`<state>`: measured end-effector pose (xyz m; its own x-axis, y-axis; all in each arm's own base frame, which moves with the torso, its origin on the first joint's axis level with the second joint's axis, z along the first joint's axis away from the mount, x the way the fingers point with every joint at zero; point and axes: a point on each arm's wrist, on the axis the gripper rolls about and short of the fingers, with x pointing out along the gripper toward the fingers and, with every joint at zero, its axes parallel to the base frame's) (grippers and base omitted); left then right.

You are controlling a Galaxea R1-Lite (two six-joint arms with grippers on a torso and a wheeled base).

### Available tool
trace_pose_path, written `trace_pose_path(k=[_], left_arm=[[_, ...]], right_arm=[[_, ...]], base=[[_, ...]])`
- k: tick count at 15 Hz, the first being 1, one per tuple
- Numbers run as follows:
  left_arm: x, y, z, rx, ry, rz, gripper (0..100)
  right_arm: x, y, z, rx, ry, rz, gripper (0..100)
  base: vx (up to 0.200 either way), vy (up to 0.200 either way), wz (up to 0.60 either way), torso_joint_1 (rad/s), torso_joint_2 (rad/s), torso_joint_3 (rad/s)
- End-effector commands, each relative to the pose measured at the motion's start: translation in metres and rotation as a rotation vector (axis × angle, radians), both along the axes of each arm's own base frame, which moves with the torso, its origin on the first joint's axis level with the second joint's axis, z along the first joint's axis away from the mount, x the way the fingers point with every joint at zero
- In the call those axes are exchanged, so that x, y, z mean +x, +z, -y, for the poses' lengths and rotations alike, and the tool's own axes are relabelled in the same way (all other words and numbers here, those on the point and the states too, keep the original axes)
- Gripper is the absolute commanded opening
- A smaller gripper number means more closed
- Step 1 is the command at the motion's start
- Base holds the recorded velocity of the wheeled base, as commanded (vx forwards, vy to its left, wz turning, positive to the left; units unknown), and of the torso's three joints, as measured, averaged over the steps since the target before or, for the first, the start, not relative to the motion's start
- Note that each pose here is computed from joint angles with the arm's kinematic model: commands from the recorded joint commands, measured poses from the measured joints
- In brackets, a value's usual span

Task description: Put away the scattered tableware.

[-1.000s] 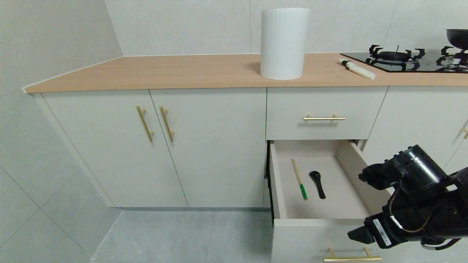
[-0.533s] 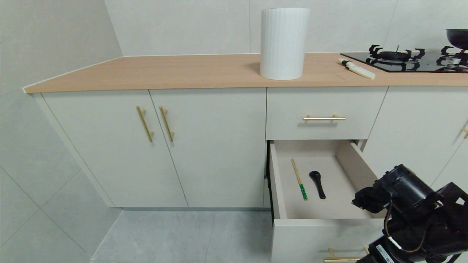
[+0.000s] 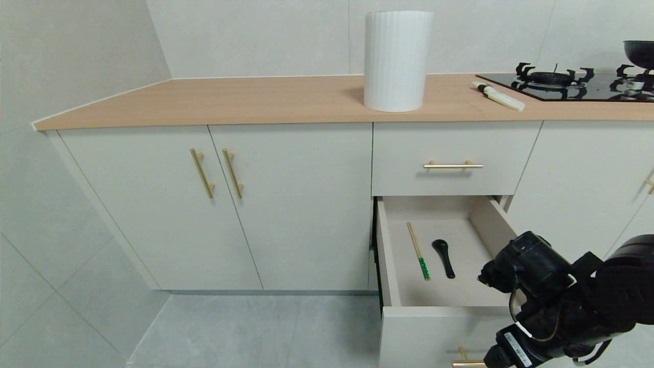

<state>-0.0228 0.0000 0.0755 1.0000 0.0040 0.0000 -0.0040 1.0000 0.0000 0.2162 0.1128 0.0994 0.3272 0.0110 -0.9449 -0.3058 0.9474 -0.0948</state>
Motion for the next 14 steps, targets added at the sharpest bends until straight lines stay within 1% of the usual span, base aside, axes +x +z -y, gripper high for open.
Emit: trace_pose_path(k=[1,3,10,14], left_arm=[[0.000,0.000,0.000,0.000,0.001,-0.002,100],[0.000,0.000,0.000,0.000,0.001,-0.002,100],[0.000,0.000,0.000,0.000,0.001,0.000,100],[0.000,0.000,0.000,0.000,0.001,-0.002,100]], right_arm=[[0.008,-0.004,-0.001,0.005,-0.026,0.003,100],[0.015,-0.006,-0.003,0.035,-0.060,0.044,100],[0.035,-0.006,-0.003,0.096,-0.174,0.138,100],[0.043,-0.005,-0.003,0.122,-0.195,0.194,100]], base=[[0.000,0.000,0.00,0.000,0.00,0.000],[0.000,0.000,0.00,0.000,0.00,0.000],[0.000,0.000,0.00,0.000,0.00,0.000],[0.000,0.000,0.00,0.000,0.00,0.000]])
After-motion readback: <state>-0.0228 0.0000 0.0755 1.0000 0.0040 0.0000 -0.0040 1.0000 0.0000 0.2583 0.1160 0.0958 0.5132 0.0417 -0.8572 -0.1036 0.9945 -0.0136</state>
